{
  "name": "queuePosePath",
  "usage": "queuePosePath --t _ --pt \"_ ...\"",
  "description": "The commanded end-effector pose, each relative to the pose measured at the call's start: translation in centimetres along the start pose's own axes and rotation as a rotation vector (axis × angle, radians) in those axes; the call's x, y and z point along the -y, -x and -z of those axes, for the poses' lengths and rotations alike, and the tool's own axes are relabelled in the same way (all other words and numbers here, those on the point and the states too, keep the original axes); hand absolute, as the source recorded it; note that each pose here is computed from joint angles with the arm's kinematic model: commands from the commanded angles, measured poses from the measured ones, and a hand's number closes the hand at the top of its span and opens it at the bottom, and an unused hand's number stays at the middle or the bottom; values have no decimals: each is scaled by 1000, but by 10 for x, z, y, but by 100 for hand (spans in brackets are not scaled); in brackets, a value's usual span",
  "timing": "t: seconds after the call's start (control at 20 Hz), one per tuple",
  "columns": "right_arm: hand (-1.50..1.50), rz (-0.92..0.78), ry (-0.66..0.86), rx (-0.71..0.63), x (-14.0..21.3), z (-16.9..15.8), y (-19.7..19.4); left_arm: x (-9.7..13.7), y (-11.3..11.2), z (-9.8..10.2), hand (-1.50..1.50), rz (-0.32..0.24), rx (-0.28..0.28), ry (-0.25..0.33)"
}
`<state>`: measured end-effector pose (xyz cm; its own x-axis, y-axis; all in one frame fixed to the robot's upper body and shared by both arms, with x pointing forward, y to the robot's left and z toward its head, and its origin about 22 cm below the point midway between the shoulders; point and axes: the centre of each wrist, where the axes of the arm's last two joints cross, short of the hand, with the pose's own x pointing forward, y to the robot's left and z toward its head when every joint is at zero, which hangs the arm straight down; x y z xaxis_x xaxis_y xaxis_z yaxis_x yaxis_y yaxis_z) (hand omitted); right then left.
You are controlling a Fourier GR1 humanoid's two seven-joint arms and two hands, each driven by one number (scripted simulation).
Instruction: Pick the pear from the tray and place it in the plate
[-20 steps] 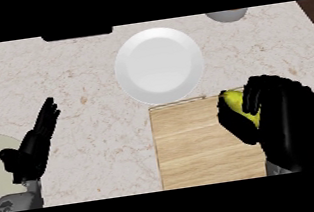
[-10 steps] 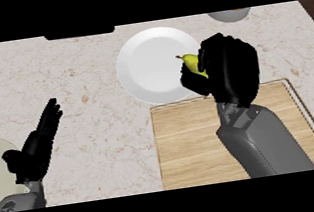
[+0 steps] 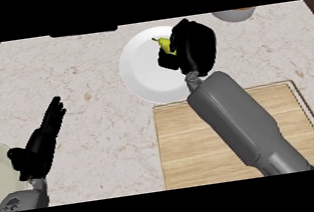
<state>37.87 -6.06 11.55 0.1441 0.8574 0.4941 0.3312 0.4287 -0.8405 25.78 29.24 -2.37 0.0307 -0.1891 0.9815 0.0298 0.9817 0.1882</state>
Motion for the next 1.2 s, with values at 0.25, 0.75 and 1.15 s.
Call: queuePosePath --t 0.25,0.75,1.15 --pt "-150 199 87 -170 -23 30 -1 10 -7 6 0 6 20 24" --pt "-150 340 147 -255 -33 43 8 10 -3 8 0 -3 12 24" --pt "-150 664 329 -317 -26 30 36 -8 -6 9 0 5 -1 -14"
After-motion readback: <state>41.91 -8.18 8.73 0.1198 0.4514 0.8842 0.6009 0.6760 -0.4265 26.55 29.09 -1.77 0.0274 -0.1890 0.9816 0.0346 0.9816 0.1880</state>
